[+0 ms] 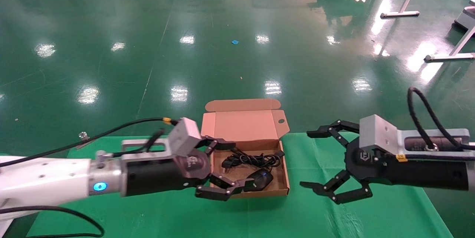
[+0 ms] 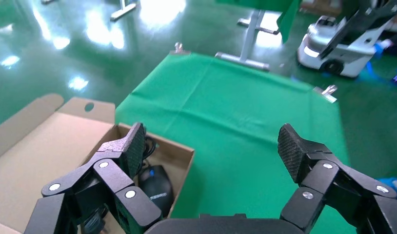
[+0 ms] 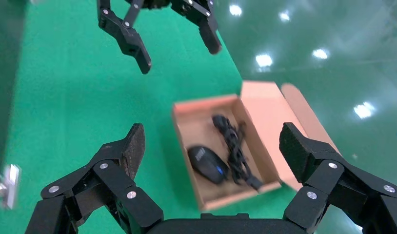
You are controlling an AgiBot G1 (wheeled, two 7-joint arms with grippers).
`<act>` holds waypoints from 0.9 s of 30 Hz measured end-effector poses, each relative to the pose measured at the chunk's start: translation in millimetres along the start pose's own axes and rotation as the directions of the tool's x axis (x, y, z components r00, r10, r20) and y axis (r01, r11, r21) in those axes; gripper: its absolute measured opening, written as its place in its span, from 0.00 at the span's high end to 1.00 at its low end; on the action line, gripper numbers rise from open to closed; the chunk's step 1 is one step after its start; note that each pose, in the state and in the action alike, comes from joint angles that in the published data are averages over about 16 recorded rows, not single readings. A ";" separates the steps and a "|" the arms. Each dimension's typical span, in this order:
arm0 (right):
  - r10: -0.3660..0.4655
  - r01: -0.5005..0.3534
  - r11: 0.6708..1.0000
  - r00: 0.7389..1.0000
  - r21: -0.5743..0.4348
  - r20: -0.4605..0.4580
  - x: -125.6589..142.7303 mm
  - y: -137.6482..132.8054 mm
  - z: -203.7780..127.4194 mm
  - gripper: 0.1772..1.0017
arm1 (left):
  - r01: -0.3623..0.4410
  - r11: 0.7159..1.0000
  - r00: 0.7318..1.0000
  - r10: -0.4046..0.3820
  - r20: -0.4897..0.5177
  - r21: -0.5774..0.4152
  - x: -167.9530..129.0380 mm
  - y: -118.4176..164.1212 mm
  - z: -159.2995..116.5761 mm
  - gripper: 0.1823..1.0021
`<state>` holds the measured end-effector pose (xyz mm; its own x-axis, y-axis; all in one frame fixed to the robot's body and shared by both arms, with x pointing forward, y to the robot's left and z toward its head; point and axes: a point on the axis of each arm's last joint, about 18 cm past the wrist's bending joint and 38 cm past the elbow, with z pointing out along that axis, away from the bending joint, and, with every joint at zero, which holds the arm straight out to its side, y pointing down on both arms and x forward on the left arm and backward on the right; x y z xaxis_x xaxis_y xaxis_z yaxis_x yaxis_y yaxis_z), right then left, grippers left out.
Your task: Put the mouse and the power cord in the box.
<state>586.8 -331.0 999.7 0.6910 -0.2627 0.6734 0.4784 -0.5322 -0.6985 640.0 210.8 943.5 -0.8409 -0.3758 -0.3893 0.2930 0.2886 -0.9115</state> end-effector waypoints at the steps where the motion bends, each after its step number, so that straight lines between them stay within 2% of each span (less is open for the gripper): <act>1: 0.009 -0.009 1.000 1.000 0.016 0.004 -3.0 -2.0 -0.2 0.00 | 0.002 1.000 1.000 -0.002 -0.005 0.012 1.8 -1.9 -5.4 0.06; 12: 0.094 -0.104 0.978 0.994 0.182 0.064 -36.0 -24.8 -7.9 0.00 | -0.001 0.992 0.998 0.009 -0.060 0.130 26.4 -25.3 -67.5 0.00; 27: 0.163 -0.218 0.912 0.970 0.349 0.180 -80.6 -56.9 -29.7 0.00 | -0.071 0.973 0.983 0.106 -0.150 0.221 74.5 -60.1 -145.8 0.00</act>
<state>487.8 -303.5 992.4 0.8459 -0.1971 0.4956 0.4743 -0.1473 -0.8680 493.4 293.8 988.6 -0.8641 -0.2064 -0.4591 0.4450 0.1131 -0.8883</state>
